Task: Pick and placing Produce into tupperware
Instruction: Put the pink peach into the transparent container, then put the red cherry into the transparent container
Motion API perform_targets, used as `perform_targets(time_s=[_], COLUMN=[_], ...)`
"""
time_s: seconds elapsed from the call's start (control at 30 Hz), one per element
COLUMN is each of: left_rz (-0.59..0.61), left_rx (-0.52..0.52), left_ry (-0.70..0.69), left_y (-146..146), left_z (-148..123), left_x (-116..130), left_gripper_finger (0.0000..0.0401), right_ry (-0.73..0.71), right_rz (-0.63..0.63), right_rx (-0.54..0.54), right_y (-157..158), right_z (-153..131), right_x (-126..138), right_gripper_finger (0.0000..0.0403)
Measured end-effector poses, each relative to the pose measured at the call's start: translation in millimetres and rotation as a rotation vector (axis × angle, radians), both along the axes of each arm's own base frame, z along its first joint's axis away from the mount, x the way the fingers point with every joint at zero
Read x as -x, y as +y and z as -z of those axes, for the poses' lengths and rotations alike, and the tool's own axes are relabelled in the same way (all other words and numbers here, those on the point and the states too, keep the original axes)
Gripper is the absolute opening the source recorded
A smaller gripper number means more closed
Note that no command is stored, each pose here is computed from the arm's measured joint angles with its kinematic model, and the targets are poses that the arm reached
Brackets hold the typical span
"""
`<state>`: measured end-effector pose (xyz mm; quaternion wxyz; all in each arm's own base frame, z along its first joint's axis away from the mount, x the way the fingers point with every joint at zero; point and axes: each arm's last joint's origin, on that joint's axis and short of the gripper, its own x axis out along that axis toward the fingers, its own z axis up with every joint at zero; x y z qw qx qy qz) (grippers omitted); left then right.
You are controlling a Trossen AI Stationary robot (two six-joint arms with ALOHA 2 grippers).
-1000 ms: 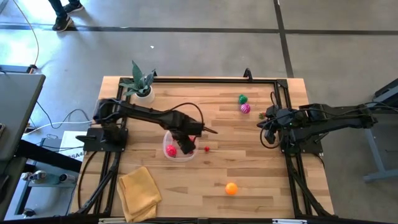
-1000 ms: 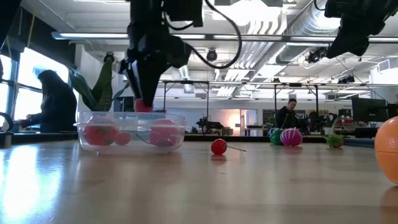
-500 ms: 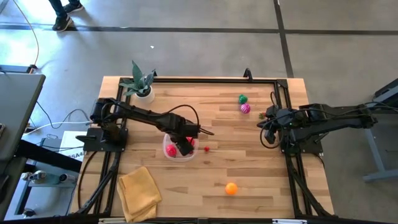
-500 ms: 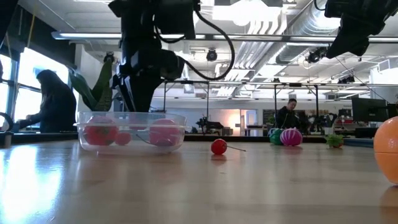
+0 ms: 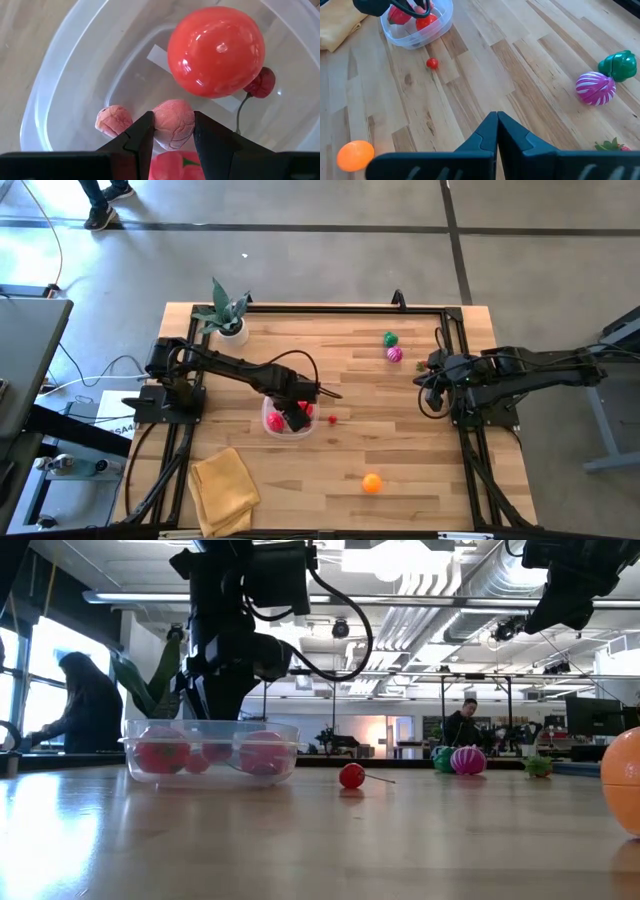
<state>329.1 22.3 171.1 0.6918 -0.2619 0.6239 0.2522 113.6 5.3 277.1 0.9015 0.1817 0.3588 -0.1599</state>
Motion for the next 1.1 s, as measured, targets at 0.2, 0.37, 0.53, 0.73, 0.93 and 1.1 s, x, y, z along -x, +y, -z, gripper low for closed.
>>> perform_targets(time_s=[0.2,0.37,0.53,0.73,0.93,1.1], left_rz=[-0.015,-0.022,-0.023,-0.038,-0.029,-0.024], left_rx=[0.001,0.004,0.005,0.001,-0.018,-0.026], left_ry=[0.000,-0.001,-0.007,-0.015,-0.008,-0.003], left_y=[4.7,4.8,4.8,7.3,7.6,7.8], left_z=[0.1,0.2,0.2,0.1,0.2,0.3], left_x=[0.2,0.3,-0.3,-1.0,-0.5,0.0], left_gripper_finger=[0.0120,0.0120,0.0120,0.0128,0.0165,0.0178], right_ry=[0.000,0.000,0.000,0.000,-0.001,0.000], right_rz=[0.000,0.000,0.000,0.000,0.000,0.000], right_rx=[0.000,0.000,0.000,0.000,0.000,0.000], right_y=[0.0,0.0,0.0,0.0,0.0,0.0], right_z=[0.0,0.0,0.0,0.0,-0.1,0.0], right_x=[0.0,0.0,0.0,0.0,0.0,0.0], right_gripper_finger=[0.0000,0.0000,0.0000,0.0000,0.0000,0.0000])
